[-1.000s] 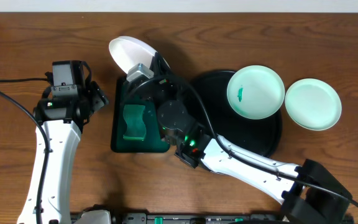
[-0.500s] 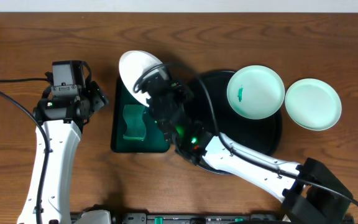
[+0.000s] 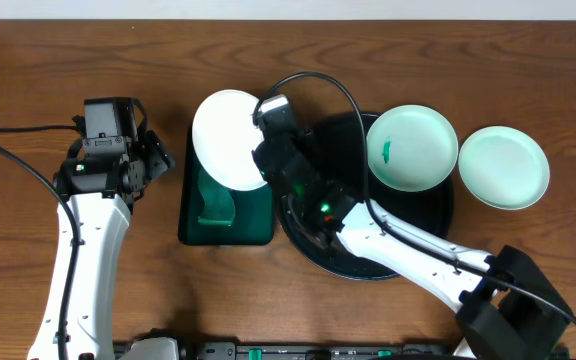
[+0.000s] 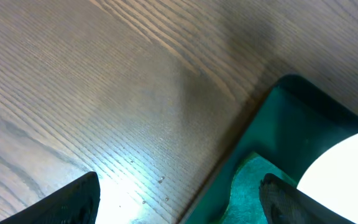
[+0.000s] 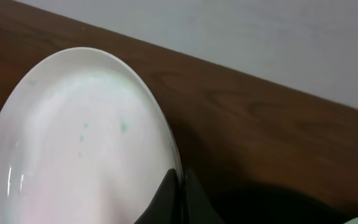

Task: Clean dirty plates on tray and stack at the side
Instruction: 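Carry the white plate with the right gripper to the right side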

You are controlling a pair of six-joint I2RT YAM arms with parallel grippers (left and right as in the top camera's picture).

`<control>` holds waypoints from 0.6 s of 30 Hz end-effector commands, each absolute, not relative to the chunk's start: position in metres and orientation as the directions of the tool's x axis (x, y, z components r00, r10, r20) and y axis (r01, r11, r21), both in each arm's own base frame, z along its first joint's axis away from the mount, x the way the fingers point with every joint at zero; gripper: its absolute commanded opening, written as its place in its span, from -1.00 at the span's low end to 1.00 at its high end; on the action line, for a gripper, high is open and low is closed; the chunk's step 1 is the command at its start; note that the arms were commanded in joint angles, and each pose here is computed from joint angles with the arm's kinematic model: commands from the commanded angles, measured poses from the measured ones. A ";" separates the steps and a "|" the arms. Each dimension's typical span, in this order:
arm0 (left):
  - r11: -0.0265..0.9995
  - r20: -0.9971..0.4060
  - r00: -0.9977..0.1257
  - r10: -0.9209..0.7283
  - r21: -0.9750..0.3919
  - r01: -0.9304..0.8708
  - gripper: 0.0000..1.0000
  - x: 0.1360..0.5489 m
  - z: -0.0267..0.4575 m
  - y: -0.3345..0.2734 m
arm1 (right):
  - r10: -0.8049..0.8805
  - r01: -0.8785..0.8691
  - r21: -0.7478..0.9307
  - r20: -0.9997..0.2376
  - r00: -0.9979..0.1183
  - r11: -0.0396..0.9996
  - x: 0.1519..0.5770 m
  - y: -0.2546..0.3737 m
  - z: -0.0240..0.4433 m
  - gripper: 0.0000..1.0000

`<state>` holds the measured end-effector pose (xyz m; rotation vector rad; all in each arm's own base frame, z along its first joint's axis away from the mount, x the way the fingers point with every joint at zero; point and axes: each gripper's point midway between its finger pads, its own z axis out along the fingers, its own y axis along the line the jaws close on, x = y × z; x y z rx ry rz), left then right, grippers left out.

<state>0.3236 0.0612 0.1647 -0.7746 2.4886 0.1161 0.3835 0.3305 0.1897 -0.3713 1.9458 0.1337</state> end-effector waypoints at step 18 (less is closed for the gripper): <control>0.826 -0.522 -0.684 -0.509 -0.071 -0.560 0.64 0.324 0.171 0.064 | 0.226 -0.244 0.407 -0.811 -0.540 0.880 0.400 0.194 0.281 -0.98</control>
